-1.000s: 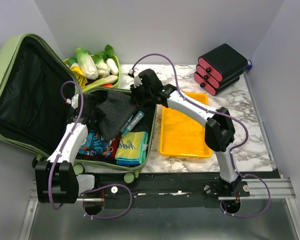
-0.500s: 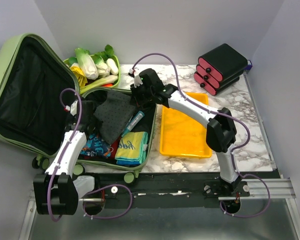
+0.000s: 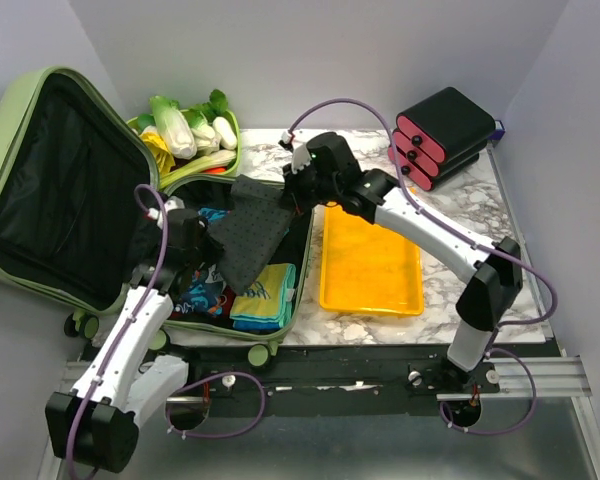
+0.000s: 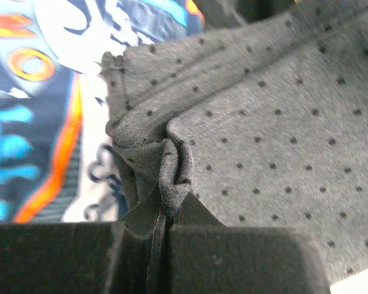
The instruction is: Open, take out, and arrange the luggage
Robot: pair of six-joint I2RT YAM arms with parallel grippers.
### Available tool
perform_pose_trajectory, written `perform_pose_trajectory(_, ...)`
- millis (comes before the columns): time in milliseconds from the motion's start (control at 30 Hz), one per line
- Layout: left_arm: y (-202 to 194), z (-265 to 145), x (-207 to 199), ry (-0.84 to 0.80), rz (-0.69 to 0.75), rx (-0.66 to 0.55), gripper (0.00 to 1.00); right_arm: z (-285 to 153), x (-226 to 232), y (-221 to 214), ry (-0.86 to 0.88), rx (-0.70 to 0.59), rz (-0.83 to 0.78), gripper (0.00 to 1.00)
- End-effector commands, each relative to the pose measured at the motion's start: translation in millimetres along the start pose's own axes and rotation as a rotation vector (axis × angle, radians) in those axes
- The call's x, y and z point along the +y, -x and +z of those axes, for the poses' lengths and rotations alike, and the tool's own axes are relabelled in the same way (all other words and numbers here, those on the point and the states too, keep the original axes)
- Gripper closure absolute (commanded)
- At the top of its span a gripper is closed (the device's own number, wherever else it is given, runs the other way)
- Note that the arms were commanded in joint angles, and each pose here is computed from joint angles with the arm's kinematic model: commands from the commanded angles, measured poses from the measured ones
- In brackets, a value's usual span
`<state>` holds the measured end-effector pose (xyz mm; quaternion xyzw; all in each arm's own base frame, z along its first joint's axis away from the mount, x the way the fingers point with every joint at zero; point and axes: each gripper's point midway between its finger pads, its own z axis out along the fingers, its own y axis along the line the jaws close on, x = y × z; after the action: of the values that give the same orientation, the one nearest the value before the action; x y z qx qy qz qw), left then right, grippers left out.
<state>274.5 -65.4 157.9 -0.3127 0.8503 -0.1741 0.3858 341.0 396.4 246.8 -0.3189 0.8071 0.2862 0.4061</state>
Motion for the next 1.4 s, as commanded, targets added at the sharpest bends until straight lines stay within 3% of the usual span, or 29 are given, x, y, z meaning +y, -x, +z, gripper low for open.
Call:
perform_pose_trajectory(0, -39.4, -7.7, -27.8, -0.084, -0.006, 0.076, 1.00, -29.1, -18.3, -24.8, -0.072, 0.068, -0.008, 0.99)
perform_pose_trajectory(333, -113.6, -15.0, -82.9, -0.172, 0.010, 0.149, 1.00, -70.0, -55.5, -63.1, -0.064, 0.139, -0.010, 0.99)
perform_pose_trajectory(600, -167.1, -12.6, -135.1, -0.200, 0.075, 0.194, 1.00, -94.0, -125.9, -81.7, -0.198, 0.175, -0.007, 0.99)
perform_pose_trajectory(833, -185.6, -15.6, -181.2, -0.218, 0.056, 0.093, 1.00, -96.7, -163.4, -92.8, -0.240, 0.176, 0.014, 0.99)
perform_pose_trajectory(1067, -216.9, -4.0, -219.1, -0.200, 0.107, 0.117, 1.00, -118.8, -207.8, -99.9, -0.281, 0.158, 0.060, 0.99)
perform_pose_trajectory(1367, -264.0, 28.9, -250.5, -0.173, 0.171, 0.169, 1.00, -109.1, -245.1, -142.8, -0.242, 0.269, 0.122, 0.99)
